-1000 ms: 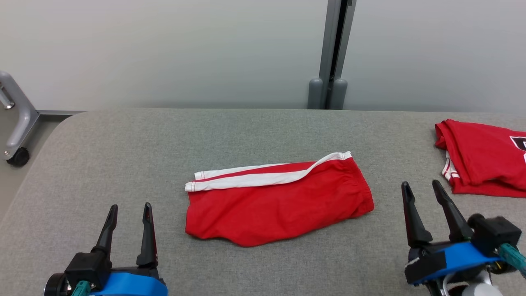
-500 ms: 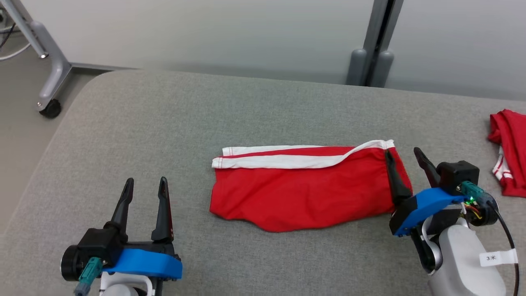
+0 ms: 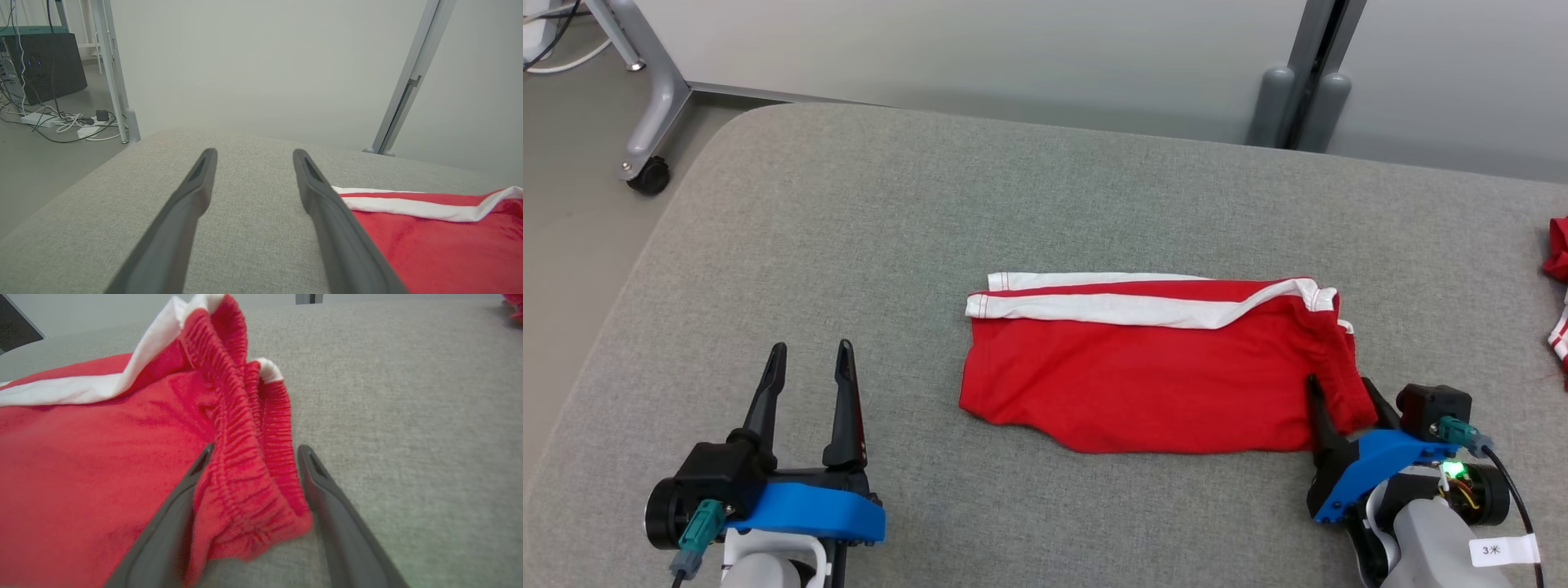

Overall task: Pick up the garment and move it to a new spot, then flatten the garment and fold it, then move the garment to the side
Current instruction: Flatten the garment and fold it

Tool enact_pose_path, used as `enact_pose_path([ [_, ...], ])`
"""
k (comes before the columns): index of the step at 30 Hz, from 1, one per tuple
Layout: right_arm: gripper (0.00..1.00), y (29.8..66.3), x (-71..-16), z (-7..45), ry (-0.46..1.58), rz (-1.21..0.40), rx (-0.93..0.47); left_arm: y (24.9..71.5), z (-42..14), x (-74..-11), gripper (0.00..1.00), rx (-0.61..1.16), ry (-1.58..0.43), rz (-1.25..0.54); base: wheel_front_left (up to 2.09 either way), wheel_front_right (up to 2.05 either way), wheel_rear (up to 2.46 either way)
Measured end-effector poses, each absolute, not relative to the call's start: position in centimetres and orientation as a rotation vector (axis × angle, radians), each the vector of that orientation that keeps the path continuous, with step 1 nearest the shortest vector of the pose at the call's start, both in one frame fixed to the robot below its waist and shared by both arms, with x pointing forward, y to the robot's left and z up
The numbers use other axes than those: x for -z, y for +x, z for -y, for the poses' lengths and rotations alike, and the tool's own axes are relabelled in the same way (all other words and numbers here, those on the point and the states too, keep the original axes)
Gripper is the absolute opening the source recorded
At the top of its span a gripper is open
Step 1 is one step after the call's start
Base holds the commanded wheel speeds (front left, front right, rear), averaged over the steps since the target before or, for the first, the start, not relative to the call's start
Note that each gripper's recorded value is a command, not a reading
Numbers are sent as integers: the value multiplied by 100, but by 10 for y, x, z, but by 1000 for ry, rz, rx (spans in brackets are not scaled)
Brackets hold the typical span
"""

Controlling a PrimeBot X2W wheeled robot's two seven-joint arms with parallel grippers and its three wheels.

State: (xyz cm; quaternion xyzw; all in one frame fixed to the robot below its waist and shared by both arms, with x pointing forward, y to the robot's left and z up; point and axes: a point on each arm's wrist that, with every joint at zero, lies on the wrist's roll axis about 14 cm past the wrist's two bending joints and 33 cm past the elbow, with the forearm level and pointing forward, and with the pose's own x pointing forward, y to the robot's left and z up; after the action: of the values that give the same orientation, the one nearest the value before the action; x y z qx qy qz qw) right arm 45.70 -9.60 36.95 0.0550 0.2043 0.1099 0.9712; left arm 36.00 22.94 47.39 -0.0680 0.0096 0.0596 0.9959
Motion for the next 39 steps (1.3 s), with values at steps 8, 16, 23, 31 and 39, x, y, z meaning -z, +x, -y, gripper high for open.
enact_pose_path([
  [8, 0, 458, -370, 86, 227, -422, -212, 362, -225, -471, 100, -105, -141, -27, 0, 0, 0],
  [16, 0, 462, -398, 113, 249, -319, -143, 365, -216, -470, 100, -75, -147, -28, 0, 0, 0],
  [23, 0, 435, -403, 200, 173, -292, 19, 361, -202, -474, 100, -35, -154, -17, 0, 0, 0],
  [31, 0, 428, -424, 214, 174, -267, 36, 360, -191, -473, 100, -3, -158, -20, 0, 0, 0],
  [39, 0, 432, -462, 161, 264, -197, -89, 358, -183, -475, 100, 19, -160, -17, 0, 0, 0],
])
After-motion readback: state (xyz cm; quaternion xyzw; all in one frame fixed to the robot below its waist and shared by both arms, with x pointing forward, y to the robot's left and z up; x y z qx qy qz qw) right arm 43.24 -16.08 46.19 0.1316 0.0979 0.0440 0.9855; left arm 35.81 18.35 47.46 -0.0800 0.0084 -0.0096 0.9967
